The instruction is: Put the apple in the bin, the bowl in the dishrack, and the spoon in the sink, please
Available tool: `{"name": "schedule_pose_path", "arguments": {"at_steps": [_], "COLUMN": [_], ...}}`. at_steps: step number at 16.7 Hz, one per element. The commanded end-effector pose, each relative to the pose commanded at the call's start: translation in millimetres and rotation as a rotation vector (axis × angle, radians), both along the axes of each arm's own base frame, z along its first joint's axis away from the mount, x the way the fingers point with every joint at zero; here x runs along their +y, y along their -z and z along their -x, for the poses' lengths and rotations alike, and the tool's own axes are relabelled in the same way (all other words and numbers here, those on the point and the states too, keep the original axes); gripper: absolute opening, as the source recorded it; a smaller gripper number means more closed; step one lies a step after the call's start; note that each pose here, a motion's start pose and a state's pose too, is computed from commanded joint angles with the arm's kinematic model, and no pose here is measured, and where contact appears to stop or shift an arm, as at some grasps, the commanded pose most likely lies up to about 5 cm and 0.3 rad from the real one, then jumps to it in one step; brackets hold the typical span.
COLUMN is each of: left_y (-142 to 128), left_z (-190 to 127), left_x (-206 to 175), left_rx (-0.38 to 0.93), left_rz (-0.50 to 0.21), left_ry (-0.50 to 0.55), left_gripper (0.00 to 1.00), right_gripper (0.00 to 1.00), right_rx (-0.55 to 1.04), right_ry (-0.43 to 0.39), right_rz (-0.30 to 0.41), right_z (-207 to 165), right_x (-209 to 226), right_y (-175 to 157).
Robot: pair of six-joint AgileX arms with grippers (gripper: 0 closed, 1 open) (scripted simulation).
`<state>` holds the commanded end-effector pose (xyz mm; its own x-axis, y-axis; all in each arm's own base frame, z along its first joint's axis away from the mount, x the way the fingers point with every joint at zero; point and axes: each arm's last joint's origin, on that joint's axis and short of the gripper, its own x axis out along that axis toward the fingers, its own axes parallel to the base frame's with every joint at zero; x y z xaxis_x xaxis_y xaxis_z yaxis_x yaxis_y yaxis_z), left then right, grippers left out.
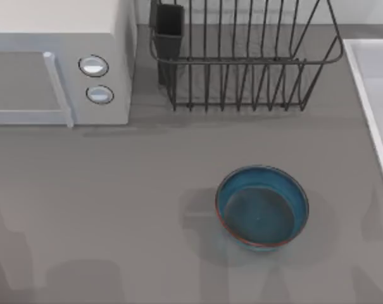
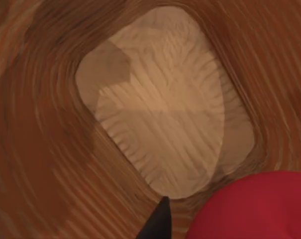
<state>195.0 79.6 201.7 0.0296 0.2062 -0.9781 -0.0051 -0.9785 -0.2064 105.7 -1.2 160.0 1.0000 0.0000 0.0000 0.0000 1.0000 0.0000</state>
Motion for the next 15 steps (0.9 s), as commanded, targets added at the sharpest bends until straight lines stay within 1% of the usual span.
{"name": "schedule_pose_path", "arguments": {"at_steps": [12, 13, 15], "left_y": [0.0, 0.0, 0.0], "left_z": [0.0, 0.0, 0.0], "left_x": [0.0, 0.0, 0.0], "left_rx": [0.0, 0.0, 0.0], "left_rz": [0.0, 0.0, 0.0], "left_ry": [0.0, 0.0, 0.0], "left_gripper": [0.98, 1.0, 1.0], "right_gripper": [1.0, 1.0, 1.0], "right_rx": [0.0, 0.0, 0.0], "right_ry": [0.0, 0.0, 0.0], "right_rz": [0.0, 0.0, 0.0], "right_z": [0.0, 0.0, 0.0], "right_x": [0.0, 0.0, 0.0], "right_y": [0.0, 0.0, 0.0]}}
